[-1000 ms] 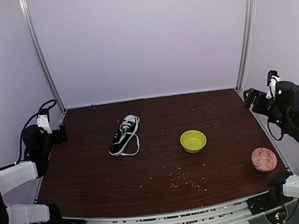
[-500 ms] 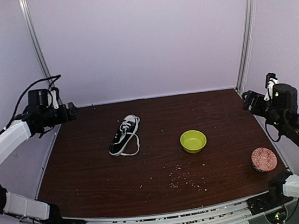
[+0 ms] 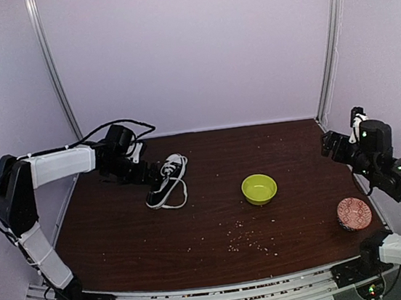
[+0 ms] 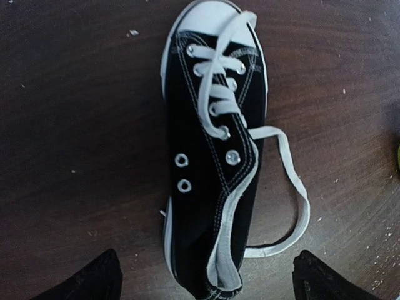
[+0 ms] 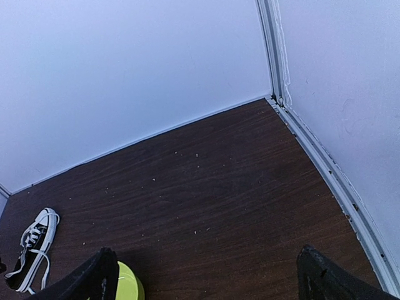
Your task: Tie the shoes
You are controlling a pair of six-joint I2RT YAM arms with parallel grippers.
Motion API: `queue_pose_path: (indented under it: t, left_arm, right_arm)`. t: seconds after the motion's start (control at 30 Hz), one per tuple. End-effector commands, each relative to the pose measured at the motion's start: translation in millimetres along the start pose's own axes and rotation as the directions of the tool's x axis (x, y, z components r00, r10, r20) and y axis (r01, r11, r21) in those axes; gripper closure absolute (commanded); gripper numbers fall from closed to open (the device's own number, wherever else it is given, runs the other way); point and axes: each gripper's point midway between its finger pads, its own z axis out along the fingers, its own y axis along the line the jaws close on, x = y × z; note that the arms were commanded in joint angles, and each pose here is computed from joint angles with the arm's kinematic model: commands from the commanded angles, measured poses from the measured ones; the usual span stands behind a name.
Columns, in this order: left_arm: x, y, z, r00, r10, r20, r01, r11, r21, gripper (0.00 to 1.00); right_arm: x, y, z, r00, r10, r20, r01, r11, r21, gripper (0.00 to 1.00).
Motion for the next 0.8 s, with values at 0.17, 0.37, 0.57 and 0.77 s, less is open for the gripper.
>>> queue_pose_path:
  t: [0.17, 0.37, 0.57, 0.77]
  left_arm:
    - [35.5, -7.7, 17.3, 0.994, 0.036, -0.103, -0.035, 0.999, 0.012, 0.34]
    - [38.9, -8.7, 20.1, 0.992, 0.034, -0.119, -0.033, 0.999, 0.011, 0.44]
    - [44.0, -14.7, 26.5, 0.989, 0.046, -0.14, -0.042, 0.999, 0.034, 0.51]
    - [42.9, -15.2, 28.9, 0.988, 0.04, -0.148, -0.036, 0.999, 0.033, 0.75]
  right_arm:
    - [7.5, 5.6, 5.9, 1.0, 0.028, -0.006, -0.029, 0.999, -0.037, 0.0]
    - [12.4, 8.8, 9.0, 0.999, 0.03, -0.03, -0.031, 0.998, -0.049, 0.01]
    - [11.6, 7.3, 6.2, 0.999, 0.027, -0.023, -0.028, 0.998, -0.049, 0.01]
    - [13.1, 4.3, 4.8, 0.999, 0.031, -0.023, -0.032, 0.999, -0.039, 0.01]
